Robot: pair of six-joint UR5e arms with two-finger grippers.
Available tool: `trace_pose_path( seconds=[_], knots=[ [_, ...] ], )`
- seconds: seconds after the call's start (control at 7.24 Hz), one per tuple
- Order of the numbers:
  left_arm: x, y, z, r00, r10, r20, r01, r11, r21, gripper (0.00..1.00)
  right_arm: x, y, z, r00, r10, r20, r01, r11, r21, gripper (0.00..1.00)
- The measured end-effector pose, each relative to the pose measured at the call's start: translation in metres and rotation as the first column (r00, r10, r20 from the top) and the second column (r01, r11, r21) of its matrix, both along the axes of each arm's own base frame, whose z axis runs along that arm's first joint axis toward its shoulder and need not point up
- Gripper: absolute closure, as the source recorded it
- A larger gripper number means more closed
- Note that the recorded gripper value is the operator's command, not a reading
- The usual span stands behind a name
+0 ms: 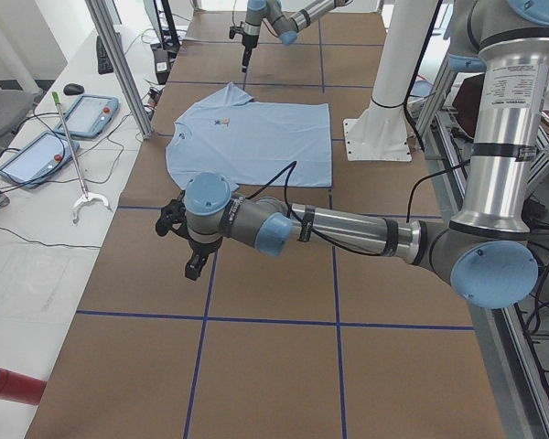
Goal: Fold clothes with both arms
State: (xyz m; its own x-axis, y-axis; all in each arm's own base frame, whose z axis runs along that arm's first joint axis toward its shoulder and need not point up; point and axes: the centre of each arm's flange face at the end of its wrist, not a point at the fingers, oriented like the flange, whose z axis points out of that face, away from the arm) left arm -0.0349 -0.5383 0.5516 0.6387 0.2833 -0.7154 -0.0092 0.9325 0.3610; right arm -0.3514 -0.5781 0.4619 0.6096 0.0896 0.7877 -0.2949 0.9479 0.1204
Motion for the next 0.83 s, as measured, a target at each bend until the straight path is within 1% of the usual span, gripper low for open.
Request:
trace_pose_path(
  seconds=[0.14,0.28,0.69,0.83],
  knots=[
    [0.001,0.000,-0.001,1.000,-0.005,-0.004,0.005,1.000,-0.006,0.00,-0.017,-0.011,-0.007,1.000,0.019,-0.004,-0.019,1.000,0.003,0.40],
    [0.001,0.000,-0.001,1.000,-0.007,-0.005,0.007,1.000,-0.009,0.00,-0.024,-0.018,-0.010,1.000,0.026,-0.009,-0.026,1.000,0.009,0.41],
    [0.001,0.000,0.000,1.000,-0.009,-0.003,0.009,1.000,-0.001,0.00,-0.019,-0.030,0.000,0.997,0.035,-0.063,-0.031,0.998,0.053,0.41],
    [0.001,0.000,0.001,1.000,-0.009,-0.003,0.009,1.000,0.000,0.00,-0.018,-0.031,0.004,0.997,0.037,-0.073,-0.033,0.998,0.056,0.44]
  ],
)
